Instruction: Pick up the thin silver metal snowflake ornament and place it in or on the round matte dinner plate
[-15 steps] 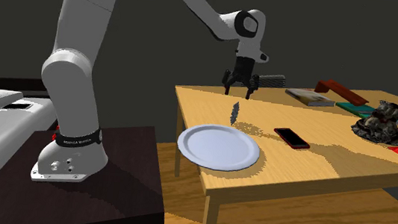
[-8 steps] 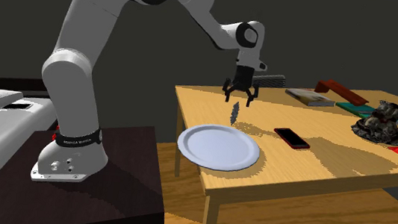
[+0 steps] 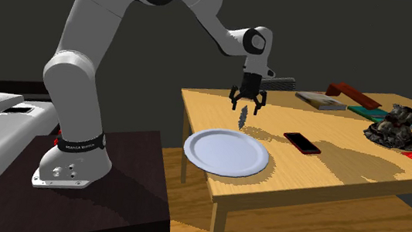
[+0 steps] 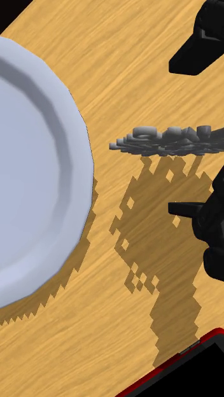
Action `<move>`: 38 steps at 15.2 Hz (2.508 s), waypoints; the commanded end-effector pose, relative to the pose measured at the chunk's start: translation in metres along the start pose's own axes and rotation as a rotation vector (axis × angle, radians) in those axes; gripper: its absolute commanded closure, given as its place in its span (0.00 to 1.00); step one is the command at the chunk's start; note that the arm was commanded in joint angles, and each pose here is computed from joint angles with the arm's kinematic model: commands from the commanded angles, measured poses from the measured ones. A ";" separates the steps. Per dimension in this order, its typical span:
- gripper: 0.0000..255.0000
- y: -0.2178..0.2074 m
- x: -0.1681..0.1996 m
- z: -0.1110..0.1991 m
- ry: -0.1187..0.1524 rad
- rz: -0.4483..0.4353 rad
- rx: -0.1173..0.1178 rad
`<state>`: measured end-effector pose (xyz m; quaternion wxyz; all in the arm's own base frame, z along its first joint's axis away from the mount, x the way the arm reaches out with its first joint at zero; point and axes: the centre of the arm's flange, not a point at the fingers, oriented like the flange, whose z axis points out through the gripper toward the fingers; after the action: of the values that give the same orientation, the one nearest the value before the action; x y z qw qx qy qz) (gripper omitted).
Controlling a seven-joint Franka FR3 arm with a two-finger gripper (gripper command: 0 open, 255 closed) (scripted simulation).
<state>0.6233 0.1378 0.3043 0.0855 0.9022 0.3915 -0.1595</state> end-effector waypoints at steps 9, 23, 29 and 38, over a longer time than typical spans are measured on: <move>1.00 0.000 0.000 0.000 0.000 0.000 0.000; 1.00 0.002 -0.021 -0.054 0.000 0.000 0.000; 1.00 0.003 -0.031 -0.081 0.000 0.000 0.000; 1.00 0.014 -0.145 -0.051 0.000 0.000 0.000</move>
<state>0.5586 0.0537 0.4009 0.0857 0.9023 0.3912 -0.1595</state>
